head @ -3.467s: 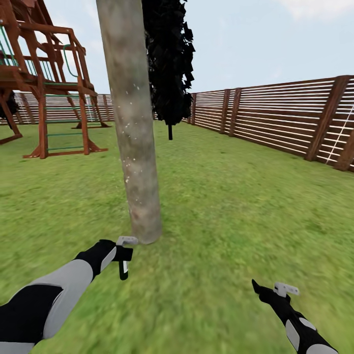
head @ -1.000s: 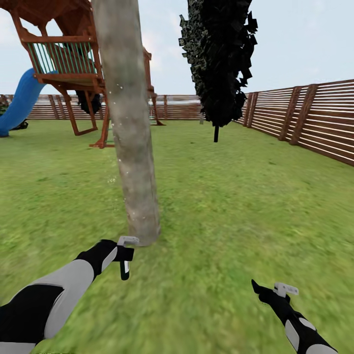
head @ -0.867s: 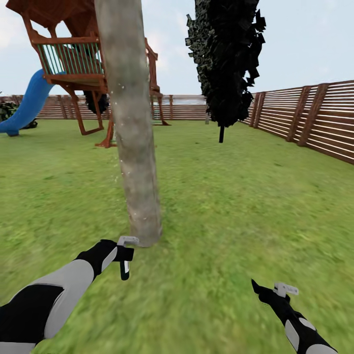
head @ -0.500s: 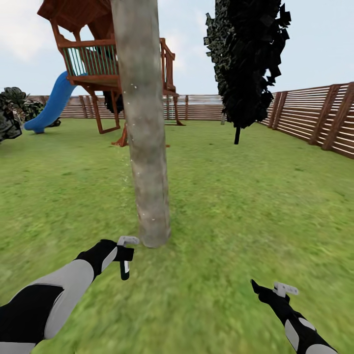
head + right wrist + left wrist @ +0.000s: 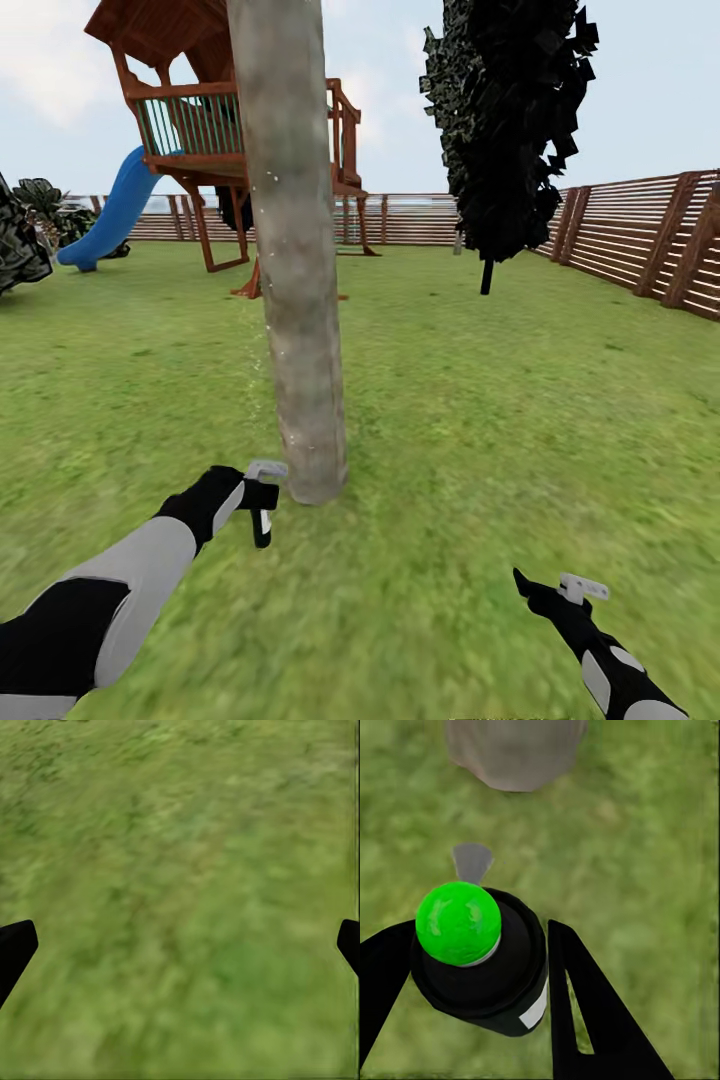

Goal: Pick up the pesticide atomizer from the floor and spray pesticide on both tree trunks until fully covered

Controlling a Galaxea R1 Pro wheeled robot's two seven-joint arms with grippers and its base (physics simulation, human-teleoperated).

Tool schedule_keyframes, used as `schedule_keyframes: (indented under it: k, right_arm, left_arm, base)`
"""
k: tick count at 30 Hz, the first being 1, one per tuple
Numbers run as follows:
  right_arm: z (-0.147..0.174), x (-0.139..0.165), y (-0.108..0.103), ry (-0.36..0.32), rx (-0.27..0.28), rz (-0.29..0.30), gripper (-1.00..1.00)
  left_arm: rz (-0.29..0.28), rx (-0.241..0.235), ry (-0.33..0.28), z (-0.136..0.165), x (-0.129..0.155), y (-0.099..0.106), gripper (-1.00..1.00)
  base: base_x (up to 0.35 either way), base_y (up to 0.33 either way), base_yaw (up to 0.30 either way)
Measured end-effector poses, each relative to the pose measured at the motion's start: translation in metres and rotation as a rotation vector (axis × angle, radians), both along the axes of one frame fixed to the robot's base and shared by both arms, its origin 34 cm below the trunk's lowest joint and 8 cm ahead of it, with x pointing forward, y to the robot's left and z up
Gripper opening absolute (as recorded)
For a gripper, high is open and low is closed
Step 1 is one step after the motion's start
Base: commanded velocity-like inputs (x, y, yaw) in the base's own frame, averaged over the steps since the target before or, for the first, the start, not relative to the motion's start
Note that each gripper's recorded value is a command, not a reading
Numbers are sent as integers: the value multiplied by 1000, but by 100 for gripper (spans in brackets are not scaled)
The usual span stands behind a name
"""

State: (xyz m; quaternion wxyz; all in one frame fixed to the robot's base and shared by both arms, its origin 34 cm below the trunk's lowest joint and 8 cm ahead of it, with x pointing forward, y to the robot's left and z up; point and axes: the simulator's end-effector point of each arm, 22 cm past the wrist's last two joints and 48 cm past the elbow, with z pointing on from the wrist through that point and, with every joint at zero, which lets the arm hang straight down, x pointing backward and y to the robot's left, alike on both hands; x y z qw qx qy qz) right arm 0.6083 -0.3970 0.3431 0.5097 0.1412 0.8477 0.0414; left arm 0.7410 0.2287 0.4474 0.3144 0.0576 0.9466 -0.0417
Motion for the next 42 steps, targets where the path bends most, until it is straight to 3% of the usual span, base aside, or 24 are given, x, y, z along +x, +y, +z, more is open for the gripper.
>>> schedule_keyframes:
  k: [2, 5, 8, 12, 15, 18, 21, 28, 30, 34, 38, 42]
  right_arm:
    - [0, 0, 0, -1, 0, 0, 100]
    - [0, 0, 0, -1, 0, 0, 100]
    - [0, 0, 0, -1, -1, 1, 100]
    - [0, 0, 0, 0, -1, 1, 100]
    - [0, 0, 0, 0, -1, 1, 100]
    - [0, 0, 0, -1, -1, 0, 100]
    - [0, 0, 0, -1, -1, 0, 100]
    - [1, 0, 0, -1, 0, -1, 100]
    - [1, 0, 0, -1, 0, -1, 100]
    - [0, 0, 0, -1, 0, 0, 100]
    - [0, 0, 0, -1, 1, 0, 100]
    - [0, 0, 0, -1, 1, 0, 100]
  left_arm:
    - [-11, 3, 59, 18, -2, -12, -100]
    - [-11, 20, 117, 35, -3, -12, -100]
    - [-3, 87, 156, 66, 5, 2, -100]
    - [6, 105, 125, 103, 24, 8, -100]
    - [7, 103, 116, 111, 28, 8, -100]
    - [12, 102, 70, 147, 45, 8, -100]
    - [12, 101, 52, 161, 52, 8, -100]
    - [20, 98, -78, 254, 86, 7, -100]
    - [25, 100, -115, 294, 97, 8, -100]
    - [31, 99, -164, 343, 106, 10, -100]
    - [36, 98, -271, 425, 115, 9, -100]
    - [37, 96, -331, 497, 113, 4, -100]
  base:
    - [0, 0, -105]
    - [0, 0, -18]
    - [0, 0, -65]
    - [0, 0, -95]
    - [0, 0, -8]
    - [0, 0, -1]
    - [0, 0, 0]
    - [0, 0, 0]
    - [0, 0, 0]
    - [0, 0, 0]
    - [0, 0, 0]
    - [0, 0, 0]
